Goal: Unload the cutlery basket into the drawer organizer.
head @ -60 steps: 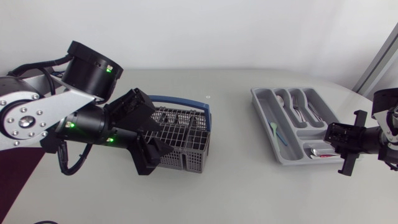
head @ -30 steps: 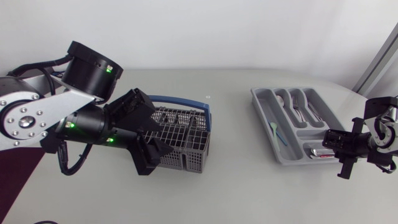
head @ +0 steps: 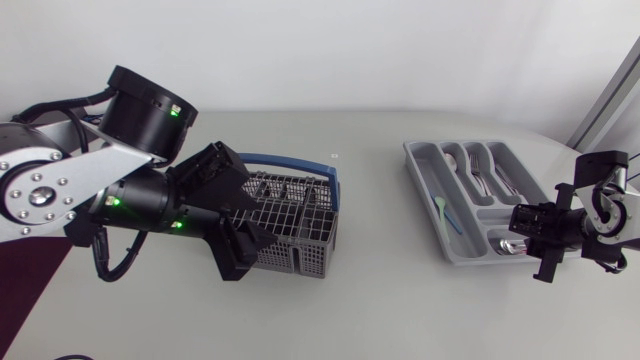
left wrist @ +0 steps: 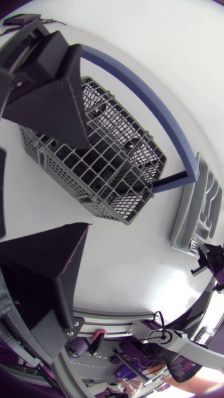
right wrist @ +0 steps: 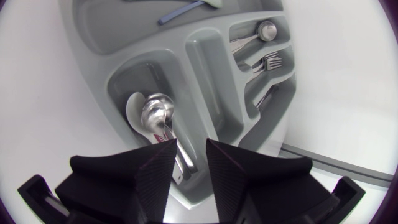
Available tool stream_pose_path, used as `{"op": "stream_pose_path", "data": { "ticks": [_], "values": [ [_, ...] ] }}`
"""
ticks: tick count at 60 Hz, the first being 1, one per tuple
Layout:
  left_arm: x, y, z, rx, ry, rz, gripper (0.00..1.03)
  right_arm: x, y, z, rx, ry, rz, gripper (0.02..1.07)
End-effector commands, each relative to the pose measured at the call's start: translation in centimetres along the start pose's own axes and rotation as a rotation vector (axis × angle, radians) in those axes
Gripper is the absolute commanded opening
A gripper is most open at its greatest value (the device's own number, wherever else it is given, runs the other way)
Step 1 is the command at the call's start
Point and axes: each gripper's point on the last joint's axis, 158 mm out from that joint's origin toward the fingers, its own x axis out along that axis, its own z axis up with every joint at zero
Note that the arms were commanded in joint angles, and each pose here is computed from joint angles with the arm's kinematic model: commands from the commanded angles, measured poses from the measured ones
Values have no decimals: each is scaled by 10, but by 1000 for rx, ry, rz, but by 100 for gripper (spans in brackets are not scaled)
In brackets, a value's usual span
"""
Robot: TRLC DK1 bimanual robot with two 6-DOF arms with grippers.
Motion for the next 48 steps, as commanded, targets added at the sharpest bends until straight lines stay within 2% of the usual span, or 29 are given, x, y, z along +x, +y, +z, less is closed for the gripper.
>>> {"op": "stream_pose_path", "data": {
  "ticks": [1,10,16,20,39,48],
  "values": [
    [-4,-2,-2,-15,-1,5,99,-7,-3,-1,5,2,-28,58],
    [-12,1,-2,-23,-8,24,99,-32,-22,5,42,-38,-99,74],
    [-17,5,-2,-27,-10,48,99,-47,-24,18,70,-75,-106,75],
    [-21,10,-4,-41,-10,62,99,-62,-23,35,102,-133,-107,82],
    [-36,37,-31,-124,3,142,99,-121,6,133,168,-400,-31,84],
    [-35,45,-48,-161,14,169,98,-156,35,189,188,-542,63,80]
  ]
}}
